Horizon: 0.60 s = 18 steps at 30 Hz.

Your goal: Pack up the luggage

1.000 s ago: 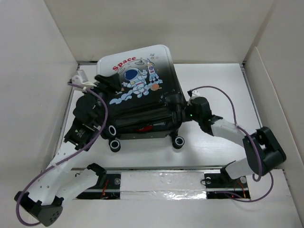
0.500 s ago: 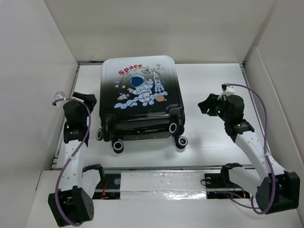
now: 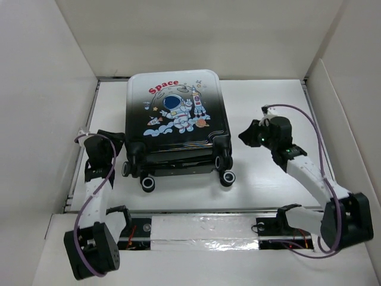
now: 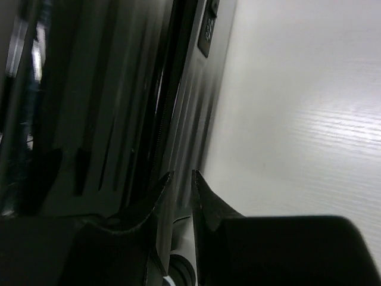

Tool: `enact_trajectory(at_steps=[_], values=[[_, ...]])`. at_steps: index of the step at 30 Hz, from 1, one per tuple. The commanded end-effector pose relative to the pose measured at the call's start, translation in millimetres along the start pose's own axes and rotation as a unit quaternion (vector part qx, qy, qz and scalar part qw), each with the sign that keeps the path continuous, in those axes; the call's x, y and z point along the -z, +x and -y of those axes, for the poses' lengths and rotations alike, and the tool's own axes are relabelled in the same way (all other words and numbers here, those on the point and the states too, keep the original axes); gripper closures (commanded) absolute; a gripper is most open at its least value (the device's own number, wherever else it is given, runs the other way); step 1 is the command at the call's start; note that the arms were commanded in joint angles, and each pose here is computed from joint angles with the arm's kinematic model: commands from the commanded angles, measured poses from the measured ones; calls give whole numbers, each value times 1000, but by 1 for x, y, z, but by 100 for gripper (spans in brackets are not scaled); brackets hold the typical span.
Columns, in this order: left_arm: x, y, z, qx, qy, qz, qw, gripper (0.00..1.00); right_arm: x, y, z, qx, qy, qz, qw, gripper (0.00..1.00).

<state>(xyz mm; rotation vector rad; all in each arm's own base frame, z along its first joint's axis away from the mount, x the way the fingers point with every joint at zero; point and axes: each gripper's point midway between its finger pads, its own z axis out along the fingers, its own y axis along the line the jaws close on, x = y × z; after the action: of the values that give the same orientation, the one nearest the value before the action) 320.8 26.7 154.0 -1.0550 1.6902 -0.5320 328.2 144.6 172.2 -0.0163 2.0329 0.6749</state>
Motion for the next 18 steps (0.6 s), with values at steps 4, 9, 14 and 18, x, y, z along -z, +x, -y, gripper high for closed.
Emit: enact_trajectory(at_steps=[4, 9, 14, 18], values=[[-5, 50, 18, -19, 55, -66, 996, 62, -58, -10, -20, -7, -37, -14, 999, 73], [8, 104, 25, -62, 69, -118, 989, 63, -117, -11, -53, 20, -77, -55, 995, 71], [44, 180, 24, -84, 98, -194, 972, 64, -166, -67, -110, 59, -126, -54, 989, 71], [88, 236, 27, -97, 131, -240, 957, 65, -183, -103, -110, 82, -117, -50, 988, 33]])
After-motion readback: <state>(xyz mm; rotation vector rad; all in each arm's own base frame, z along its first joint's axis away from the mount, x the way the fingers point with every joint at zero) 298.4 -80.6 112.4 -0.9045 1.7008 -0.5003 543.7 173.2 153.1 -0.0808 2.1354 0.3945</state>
